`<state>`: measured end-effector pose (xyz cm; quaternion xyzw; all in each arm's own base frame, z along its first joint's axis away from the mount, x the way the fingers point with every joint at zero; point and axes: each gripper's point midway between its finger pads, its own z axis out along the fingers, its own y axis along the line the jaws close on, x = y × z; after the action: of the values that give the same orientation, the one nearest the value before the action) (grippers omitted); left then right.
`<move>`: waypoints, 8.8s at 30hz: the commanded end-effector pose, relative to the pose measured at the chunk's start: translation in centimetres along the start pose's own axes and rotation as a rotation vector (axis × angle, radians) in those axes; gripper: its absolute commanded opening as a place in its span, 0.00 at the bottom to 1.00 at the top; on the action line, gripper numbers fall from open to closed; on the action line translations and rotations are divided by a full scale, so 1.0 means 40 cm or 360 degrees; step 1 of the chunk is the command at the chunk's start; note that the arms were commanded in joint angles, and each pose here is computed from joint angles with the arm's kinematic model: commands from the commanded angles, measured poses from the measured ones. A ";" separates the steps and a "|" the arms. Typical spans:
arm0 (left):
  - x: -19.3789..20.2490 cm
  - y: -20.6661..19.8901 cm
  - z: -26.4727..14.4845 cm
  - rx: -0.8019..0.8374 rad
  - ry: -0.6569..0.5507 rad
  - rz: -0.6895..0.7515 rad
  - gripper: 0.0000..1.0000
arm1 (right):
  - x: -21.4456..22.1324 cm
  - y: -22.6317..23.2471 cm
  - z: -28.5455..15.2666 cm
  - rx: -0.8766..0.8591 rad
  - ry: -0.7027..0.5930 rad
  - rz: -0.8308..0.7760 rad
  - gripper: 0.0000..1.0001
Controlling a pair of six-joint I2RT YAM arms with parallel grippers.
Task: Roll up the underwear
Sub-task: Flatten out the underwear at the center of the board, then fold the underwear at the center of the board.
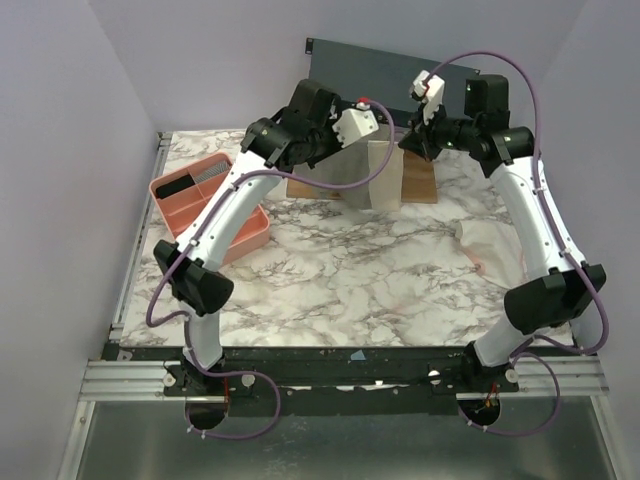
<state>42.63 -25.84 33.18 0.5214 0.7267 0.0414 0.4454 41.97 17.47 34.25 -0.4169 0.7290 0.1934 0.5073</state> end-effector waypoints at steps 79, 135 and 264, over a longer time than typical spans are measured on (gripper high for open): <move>0.319 -0.797 -0.021 0.1522 0.0391 -0.0260 0.00 | 0.589 0.443 -0.077 -0.0432 0.0463 0.0336 0.42; 0.275 -0.603 0.262 0.1663 0.0634 -0.1357 0.00 | 0.632 0.541 0.146 -0.0484 0.0677 0.0458 0.50; 0.245 -0.401 0.447 0.0629 0.0433 -0.0334 0.68 | 0.652 0.178 0.130 0.0309 0.0718 0.0271 0.47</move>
<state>42.80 -32.62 6.08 0.5379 0.8135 -0.0728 0.2088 34.86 11.35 5.29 -0.3681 0.8868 -0.0142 0.2790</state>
